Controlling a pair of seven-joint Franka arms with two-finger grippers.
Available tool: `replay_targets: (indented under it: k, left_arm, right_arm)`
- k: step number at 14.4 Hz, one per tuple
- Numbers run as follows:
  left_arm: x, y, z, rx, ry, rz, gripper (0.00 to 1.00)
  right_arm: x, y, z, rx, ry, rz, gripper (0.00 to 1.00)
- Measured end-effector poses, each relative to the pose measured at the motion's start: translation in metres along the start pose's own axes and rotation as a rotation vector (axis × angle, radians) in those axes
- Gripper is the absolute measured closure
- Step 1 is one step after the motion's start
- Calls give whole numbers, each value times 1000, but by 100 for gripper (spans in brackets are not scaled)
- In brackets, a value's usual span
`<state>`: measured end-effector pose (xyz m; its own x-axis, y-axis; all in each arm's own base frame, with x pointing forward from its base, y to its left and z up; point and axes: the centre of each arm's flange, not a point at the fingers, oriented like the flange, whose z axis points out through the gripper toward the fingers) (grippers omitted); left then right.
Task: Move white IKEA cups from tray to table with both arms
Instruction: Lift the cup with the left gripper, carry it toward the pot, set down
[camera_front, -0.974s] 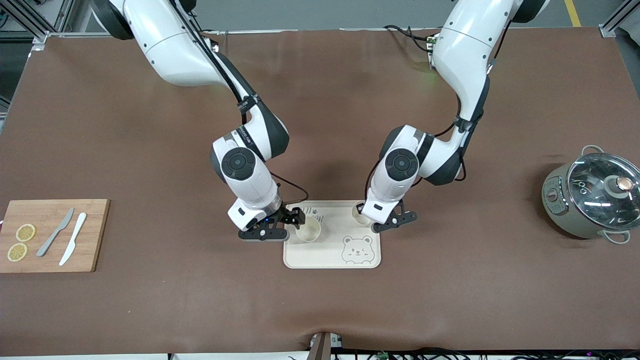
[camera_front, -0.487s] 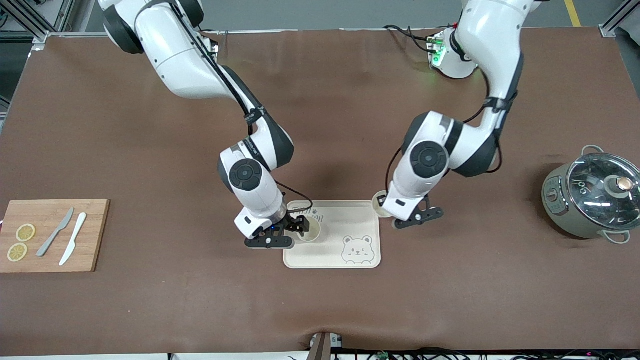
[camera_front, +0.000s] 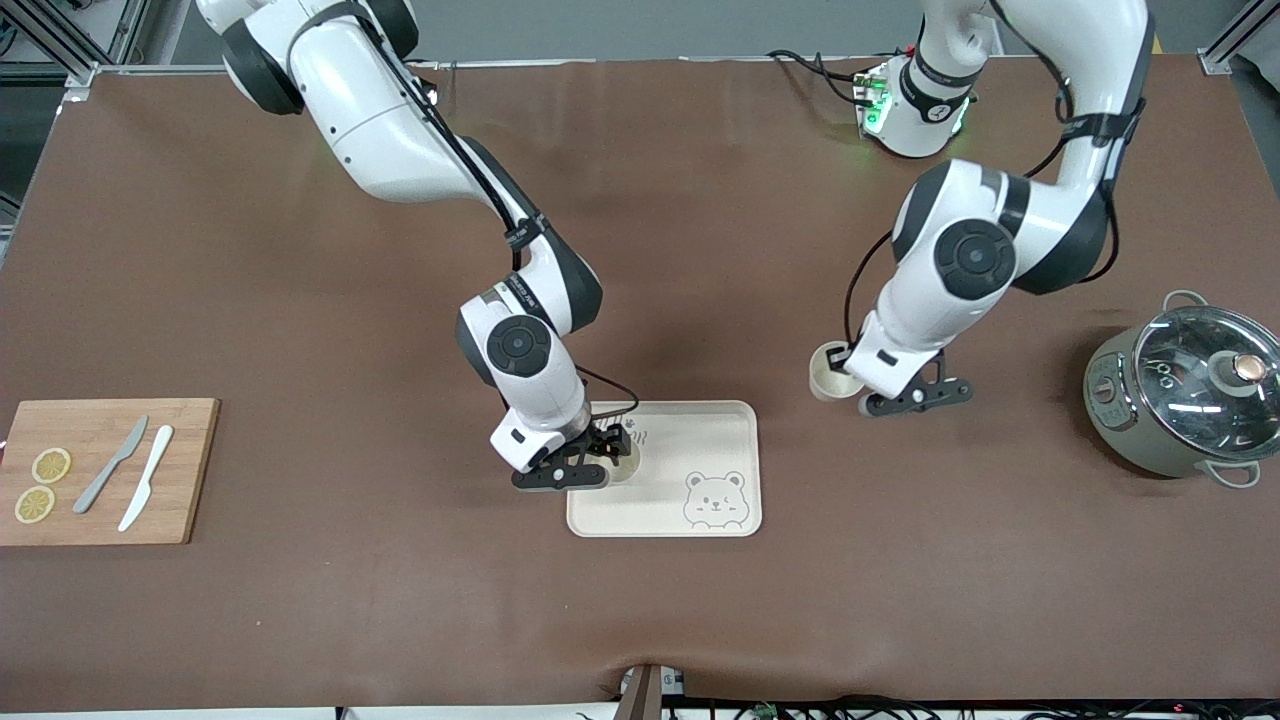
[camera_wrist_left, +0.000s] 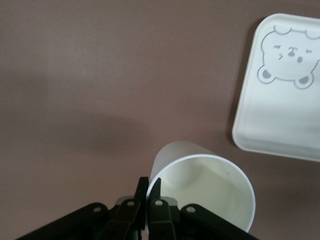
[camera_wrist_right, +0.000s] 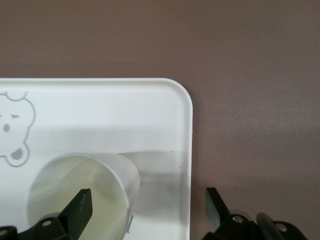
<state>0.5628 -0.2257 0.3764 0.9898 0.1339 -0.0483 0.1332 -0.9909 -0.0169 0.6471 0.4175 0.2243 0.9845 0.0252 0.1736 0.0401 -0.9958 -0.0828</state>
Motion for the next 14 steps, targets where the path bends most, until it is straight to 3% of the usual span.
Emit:
replay_targets:
  k: [6,12,13,14]
  left_arm:
    - [-33,-61,1,-11,8,76,97]
    - [-61,-90,47,-30,59,119,97]
    - [-65,-92,55,-33,69,126,97]
    - [-68,-96,63,-35,78,134,97]
  right_arm:
    - [-3,2,14,-9,-11,-1,4]
    - [2,0,6,0,4,1,68]
    - [3,-1,6,1,6,1,68]
    - [3,-1,5,5,11,4,76]
